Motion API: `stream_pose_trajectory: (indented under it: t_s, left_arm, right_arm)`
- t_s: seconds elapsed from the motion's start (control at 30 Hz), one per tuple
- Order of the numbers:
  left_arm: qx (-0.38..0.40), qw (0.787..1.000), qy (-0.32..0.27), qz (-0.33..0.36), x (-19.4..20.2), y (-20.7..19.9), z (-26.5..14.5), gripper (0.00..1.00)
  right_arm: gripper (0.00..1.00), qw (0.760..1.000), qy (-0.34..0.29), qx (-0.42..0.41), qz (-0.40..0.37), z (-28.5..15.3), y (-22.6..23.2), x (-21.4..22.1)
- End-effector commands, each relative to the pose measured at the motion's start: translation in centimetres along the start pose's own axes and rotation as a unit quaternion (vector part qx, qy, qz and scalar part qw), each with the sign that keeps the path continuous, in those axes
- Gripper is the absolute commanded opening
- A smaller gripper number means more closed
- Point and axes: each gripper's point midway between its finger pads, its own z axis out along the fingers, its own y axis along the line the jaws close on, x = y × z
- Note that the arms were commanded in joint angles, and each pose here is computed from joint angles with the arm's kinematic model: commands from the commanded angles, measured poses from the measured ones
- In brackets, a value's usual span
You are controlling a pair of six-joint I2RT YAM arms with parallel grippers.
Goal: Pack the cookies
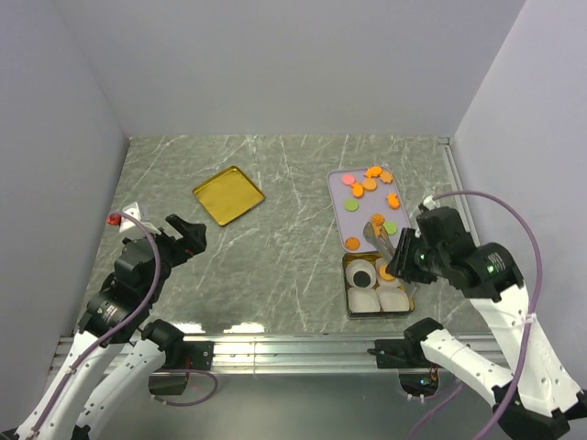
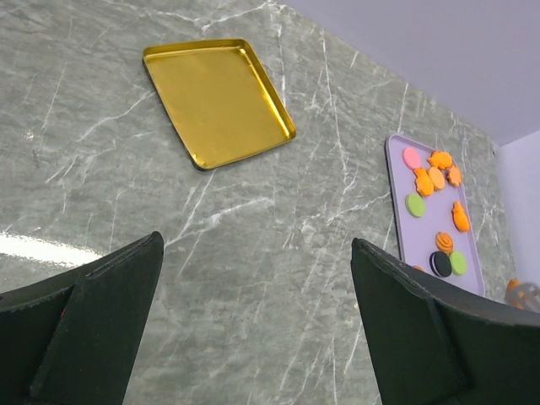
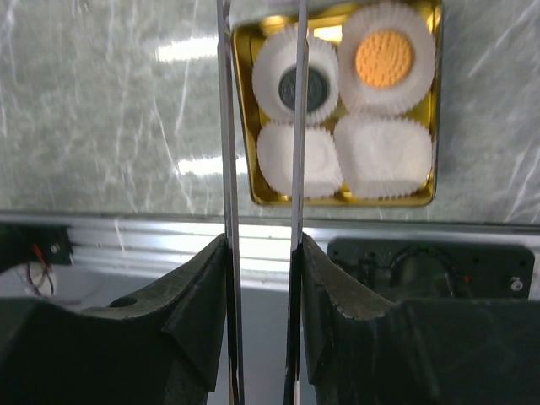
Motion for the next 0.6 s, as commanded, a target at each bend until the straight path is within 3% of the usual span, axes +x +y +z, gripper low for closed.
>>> stream_pose_trajectory:
  t_s: [0.0,0.57]
  left_arm:
    - [0.029,0.999,-0.025,-0.002,-1.3,-1.3,0.1,0.99]
    - [0.051,0.998,-0.045,0.001,-1.8,-1.6,-0.6,0.99]
  right_arm:
    - [0.40,0.999,0.020,-0.035,0.010,-0.4,0.0,2.4]
    - [0.42,0.990,0.077,-0.118,-0.004,-1.5,-1.5,10.3]
